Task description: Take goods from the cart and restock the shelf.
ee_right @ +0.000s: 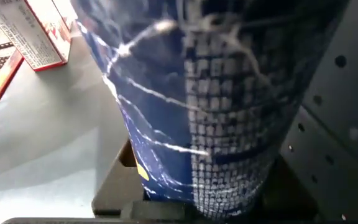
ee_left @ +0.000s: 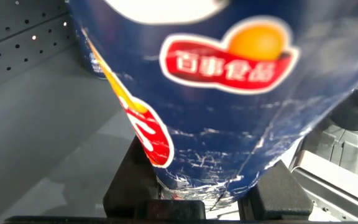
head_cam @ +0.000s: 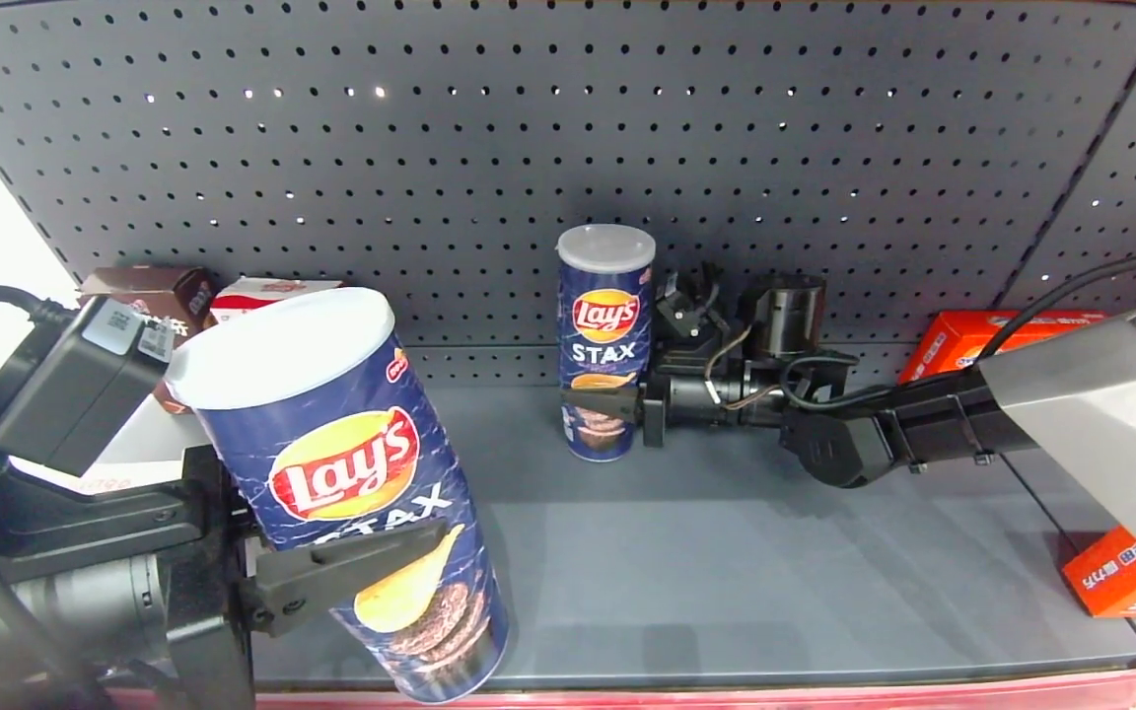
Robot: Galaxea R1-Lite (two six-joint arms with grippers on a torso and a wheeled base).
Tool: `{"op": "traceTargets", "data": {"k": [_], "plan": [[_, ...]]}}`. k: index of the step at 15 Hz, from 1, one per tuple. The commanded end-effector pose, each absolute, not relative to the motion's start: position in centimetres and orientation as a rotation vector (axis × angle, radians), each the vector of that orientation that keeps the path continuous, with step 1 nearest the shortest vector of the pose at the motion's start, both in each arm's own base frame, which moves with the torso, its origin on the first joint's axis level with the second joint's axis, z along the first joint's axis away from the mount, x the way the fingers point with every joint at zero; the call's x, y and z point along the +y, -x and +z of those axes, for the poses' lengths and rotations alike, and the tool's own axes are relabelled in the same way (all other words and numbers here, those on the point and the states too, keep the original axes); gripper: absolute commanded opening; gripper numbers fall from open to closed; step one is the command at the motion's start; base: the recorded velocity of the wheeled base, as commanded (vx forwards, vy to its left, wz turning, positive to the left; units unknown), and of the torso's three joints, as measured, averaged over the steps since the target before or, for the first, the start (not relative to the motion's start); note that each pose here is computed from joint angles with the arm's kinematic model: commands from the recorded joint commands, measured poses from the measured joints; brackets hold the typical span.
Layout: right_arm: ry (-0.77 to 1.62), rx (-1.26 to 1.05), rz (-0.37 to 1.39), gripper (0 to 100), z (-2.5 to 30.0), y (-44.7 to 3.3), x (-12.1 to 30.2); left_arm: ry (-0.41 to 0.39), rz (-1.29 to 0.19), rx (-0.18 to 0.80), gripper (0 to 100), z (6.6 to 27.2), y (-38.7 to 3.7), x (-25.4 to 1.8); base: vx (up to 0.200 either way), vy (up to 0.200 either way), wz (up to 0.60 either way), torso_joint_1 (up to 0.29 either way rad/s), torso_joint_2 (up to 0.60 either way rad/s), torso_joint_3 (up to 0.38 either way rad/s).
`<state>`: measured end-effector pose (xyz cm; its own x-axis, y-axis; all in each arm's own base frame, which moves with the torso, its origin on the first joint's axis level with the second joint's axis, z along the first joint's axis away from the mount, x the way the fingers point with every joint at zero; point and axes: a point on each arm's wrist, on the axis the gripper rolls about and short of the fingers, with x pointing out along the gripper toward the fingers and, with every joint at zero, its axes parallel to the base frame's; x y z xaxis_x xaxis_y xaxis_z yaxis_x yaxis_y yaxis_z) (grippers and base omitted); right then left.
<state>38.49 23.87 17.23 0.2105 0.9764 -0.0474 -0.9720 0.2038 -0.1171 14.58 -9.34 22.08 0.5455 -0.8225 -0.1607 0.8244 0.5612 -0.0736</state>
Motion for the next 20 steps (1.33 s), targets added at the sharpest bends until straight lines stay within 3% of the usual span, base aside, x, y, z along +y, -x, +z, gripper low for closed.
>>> {"op": "traceTargets", "data": {"k": [1, 8, 13, 20], "plan": [[0.134, -0.058, 1.360, 0, 18.6, -37.4, 23.3, -0.011, -0.977, 0.185, 0, 22.1, -14.6, -9.3, 0.000, 0.000, 0.00, 0.000, 0.00, 0.000], [0.145, -0.150, 1.402, 0, 21.8, -30.3, 21.6, -0.009, -0.972, 0.184, 0, 22.1, -14.6, -9.3, 0.000, 0.000, 0.00, 0.000, 0.00, 0.000], [0.140, -0.133, 1.414, 0, 19.8, -23.8, 21.2, -0.008, -0.956, 0.204, 0, 21.5, -14.6, -8.9, 0.000, 0.000, 0.00, 0.000, 0.00, 0.000], [0.141, -0.067, 1.415, 0, 16.2, -22.4, 21.0, -0.006, -0.952, 0.197, 0, 21.6, -14.5, -8.8, 0.000, 0.000, 0.00, 0.000, 0.00, 0.000]]}}
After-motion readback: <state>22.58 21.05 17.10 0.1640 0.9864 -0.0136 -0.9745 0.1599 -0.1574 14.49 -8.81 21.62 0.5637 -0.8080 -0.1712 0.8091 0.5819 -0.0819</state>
